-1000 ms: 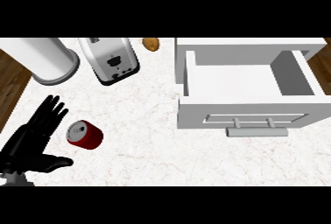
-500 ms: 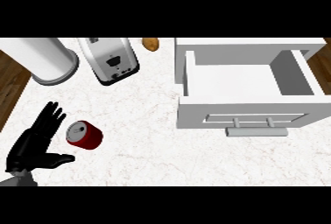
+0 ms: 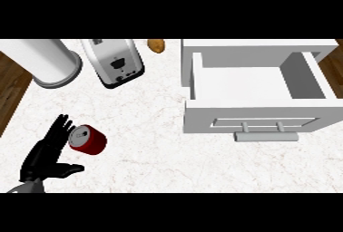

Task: Pick up the can, place it into the drawer and close the drawer

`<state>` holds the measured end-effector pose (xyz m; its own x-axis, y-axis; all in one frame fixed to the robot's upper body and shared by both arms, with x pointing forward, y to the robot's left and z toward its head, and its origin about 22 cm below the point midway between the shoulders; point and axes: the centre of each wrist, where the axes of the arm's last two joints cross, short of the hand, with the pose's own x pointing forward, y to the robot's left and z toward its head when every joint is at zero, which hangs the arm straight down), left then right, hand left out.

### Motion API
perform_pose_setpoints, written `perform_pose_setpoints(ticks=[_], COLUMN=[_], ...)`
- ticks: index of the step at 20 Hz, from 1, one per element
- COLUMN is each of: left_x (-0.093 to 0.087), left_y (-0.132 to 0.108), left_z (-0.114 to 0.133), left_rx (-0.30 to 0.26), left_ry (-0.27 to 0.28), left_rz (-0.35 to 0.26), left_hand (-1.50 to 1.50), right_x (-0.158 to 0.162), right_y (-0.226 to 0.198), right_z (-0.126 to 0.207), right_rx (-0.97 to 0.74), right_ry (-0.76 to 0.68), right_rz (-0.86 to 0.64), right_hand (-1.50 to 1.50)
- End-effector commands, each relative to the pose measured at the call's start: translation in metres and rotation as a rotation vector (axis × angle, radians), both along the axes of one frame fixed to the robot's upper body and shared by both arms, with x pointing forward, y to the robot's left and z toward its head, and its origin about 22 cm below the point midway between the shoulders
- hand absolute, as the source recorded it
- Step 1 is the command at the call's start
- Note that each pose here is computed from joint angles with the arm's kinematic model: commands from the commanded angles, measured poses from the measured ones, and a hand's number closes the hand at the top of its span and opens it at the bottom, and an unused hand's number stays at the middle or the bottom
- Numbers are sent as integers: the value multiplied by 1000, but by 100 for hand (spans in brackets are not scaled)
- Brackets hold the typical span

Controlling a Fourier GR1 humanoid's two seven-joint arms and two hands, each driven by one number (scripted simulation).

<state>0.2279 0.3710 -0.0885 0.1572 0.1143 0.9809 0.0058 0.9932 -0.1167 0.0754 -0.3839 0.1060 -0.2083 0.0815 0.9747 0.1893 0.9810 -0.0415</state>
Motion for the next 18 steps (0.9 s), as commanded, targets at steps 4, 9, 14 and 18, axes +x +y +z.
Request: perform_pose_setpoints(ticks=[4,9,14,18], left_x=[11,22,39,20], left_y=[2,-7,-8,-23], left_z=[-24,-24,-22,-32], left_rx=[-24,-63,-126,-149], left_ry=[25,36,35,10], left_rz=[2,-31,-20,-21], left_hand=[-150,-150,-150,150], right_x=[2,-12,5,-19], right_y=[4,-4,3,4], right_z=[14,-12,8,12], right_rx=[-15,11,2,9], right_ry=[-2,-7,-2,-1], right_rz=[3,4,1,22], right_hand=[-150,-150,-150,-150])
